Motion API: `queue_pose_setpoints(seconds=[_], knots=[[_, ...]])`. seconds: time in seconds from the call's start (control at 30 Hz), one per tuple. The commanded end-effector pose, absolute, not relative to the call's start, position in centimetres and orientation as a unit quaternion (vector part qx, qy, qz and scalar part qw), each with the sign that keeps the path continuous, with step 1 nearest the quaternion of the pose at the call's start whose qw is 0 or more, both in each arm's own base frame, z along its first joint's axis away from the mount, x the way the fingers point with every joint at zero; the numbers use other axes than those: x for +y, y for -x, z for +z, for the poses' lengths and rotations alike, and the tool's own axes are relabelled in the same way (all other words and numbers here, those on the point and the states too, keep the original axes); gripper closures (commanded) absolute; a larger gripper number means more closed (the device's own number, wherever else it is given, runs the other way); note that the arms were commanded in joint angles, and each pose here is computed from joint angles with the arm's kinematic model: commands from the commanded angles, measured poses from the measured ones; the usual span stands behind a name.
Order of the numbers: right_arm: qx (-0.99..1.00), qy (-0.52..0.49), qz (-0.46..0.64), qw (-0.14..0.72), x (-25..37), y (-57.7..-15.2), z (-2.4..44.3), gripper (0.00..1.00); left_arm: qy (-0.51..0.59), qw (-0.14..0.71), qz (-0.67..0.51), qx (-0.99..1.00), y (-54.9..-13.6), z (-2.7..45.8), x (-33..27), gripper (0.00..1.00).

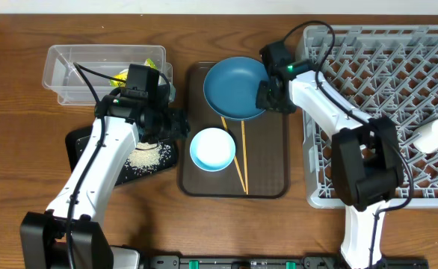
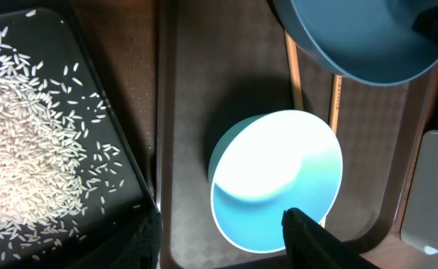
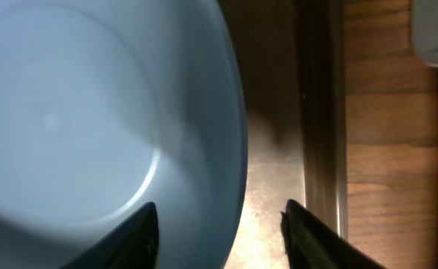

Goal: Sort waste into correct bins and load items into the dishwasher rack
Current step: 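Lift the blue plate with the right gripper and carry it to the rack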

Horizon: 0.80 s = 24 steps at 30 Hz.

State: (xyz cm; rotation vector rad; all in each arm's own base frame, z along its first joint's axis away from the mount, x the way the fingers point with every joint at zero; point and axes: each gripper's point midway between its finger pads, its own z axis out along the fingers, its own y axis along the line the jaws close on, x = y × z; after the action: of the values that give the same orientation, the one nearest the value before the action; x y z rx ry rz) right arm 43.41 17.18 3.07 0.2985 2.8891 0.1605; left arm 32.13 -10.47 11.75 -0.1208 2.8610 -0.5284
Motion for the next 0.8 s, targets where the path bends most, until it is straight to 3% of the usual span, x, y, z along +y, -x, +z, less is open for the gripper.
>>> queue_pose_setpoints(seconds=[0.0, 0.07, 0.17, 0.53, 0.77], knots=[[0.985, -0.117, 0.049, 0.115, 17.3, -43.4, 2.4, 0.68, 0.031, 0.129, -0.176, 0.975, -32.3, 12.6, -10.3, 0.45], [0.985, -0.117, 0.051, 0.118, 17.4, -43.6, 2.4, 0.88, 0.031, 0.129, -0.176, 0.975, -32.3, 12.6, -10.3, 0.45], [0.984, -0.119, 0.054, 0.123, 17.5, -43.8, 2.5, 0.98, 0.031, 0.13, -0.176, 0.975, -32.3, 12.6, -10.3, 0.45], [0.98, -0.134, 0.059, 0.137, 16.1, -45.1, 3.7, 0.99, 0.031, 0.129, -0.176, 0.975, -32.3, 12.6, -10.3, 0.45], [0.967, -0.075, 0.076, 0.232, 13.5, -48.5, 12.4, 0.99, 0.031, 0.13, -0.176, 0.975, -32.3, 12.6, -10.3, 0.45]])
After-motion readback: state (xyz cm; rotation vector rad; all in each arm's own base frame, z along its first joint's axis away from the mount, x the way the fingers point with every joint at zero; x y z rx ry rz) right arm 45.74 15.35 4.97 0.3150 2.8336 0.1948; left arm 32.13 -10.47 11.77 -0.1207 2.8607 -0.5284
